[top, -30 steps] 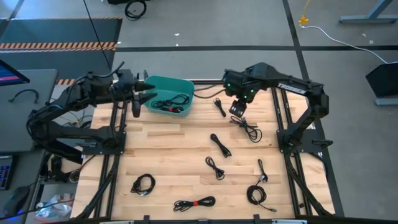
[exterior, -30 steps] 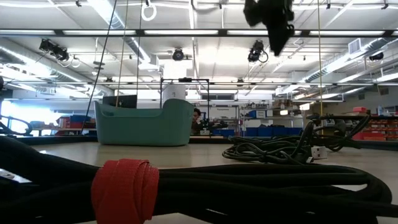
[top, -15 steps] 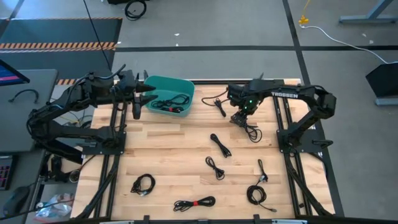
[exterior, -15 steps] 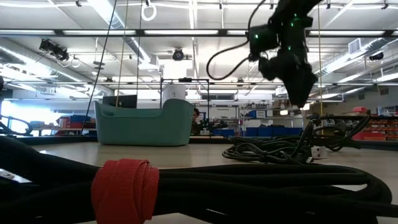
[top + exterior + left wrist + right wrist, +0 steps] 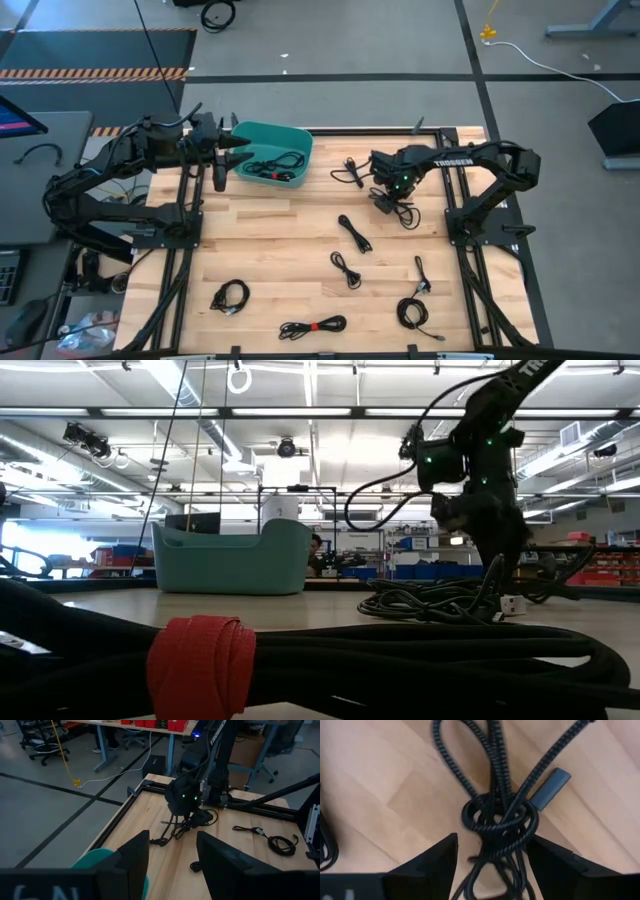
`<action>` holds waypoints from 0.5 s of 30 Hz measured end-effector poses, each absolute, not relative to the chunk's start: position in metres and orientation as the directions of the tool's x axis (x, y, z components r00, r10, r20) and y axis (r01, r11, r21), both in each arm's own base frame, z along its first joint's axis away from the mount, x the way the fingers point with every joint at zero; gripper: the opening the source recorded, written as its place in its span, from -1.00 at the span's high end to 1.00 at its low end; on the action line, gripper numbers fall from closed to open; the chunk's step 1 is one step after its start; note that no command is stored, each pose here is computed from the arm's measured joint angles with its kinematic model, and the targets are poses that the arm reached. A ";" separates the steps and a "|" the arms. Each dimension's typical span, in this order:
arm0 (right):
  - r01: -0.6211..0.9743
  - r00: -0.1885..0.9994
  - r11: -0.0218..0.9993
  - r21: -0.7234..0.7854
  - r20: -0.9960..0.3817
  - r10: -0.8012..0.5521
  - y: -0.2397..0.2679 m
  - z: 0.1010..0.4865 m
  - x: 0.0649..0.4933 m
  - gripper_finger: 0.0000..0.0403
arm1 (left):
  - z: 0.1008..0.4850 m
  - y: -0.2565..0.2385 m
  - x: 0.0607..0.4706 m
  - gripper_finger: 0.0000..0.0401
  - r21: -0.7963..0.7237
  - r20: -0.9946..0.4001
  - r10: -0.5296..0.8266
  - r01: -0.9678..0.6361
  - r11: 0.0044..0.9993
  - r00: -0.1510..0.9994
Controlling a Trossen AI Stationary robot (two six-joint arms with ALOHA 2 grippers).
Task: Pick and place USB-C Cables
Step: Put the black charger cable into the green bin
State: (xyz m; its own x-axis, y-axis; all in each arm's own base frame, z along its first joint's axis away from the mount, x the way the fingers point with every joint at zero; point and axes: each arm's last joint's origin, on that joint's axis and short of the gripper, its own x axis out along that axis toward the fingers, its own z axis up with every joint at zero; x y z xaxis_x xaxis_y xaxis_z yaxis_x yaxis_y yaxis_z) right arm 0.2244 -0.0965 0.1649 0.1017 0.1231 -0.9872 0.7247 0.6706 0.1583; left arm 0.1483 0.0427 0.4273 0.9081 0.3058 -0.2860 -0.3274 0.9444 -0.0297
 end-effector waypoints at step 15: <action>0.746 0.129 0.642 0.174 -0.985 0.117 -0.094 0.148 0.218 0.84 | 0.427 0.043 0.148 0.14 -0.070 -0.285 0.306 -0.339 0.938 0.908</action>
